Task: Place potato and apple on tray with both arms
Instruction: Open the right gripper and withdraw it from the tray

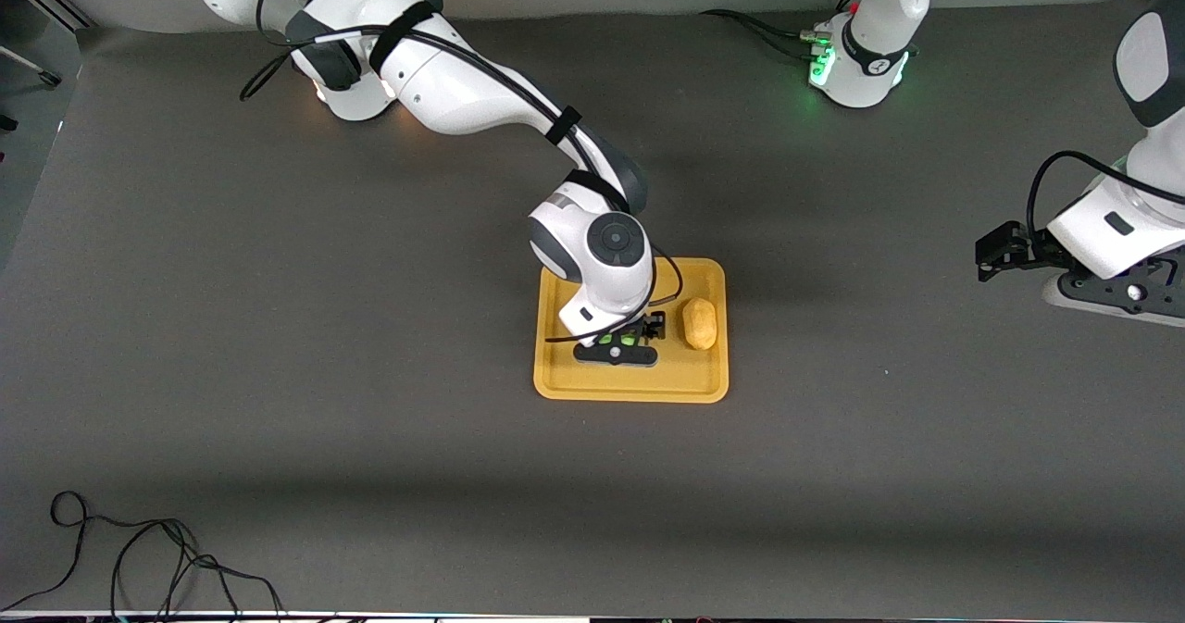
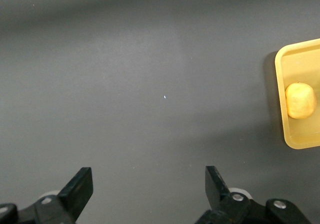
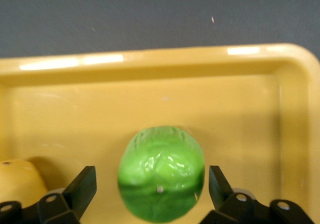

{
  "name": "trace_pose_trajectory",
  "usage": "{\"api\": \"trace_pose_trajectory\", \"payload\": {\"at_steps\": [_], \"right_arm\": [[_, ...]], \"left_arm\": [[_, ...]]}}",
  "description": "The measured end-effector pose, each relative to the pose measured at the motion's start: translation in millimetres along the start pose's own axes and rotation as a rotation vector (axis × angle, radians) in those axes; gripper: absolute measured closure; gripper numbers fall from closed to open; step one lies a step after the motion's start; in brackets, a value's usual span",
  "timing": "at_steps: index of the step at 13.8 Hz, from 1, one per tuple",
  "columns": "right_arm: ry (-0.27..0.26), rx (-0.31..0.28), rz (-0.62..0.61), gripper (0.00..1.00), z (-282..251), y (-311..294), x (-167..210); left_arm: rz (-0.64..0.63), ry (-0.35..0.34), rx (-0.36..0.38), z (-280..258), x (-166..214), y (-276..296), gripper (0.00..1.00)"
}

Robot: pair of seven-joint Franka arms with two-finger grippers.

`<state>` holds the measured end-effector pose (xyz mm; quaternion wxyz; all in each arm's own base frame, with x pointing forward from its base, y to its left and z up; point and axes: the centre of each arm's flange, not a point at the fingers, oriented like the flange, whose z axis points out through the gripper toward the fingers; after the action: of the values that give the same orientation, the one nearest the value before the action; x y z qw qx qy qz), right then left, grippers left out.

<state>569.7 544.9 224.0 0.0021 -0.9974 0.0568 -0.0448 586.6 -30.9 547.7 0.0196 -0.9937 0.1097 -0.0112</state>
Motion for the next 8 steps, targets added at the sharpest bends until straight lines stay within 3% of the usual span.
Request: {"api": "trace_pose_trajectory", "payload": {"at_steps": [2, 8], "right_arm": [[-0.01, -0.017, 0.017, 0.0, -46, 0, 5], [-0.017, -0.045, 0.055, 0.0, -273, 60, 16]], "left_arm": [[-0.005, -0.002, -0.009, 0, 0, -1, 0.0], [0.0, -0.001, -0.05, 4, 1, -12, 0.0]]}}
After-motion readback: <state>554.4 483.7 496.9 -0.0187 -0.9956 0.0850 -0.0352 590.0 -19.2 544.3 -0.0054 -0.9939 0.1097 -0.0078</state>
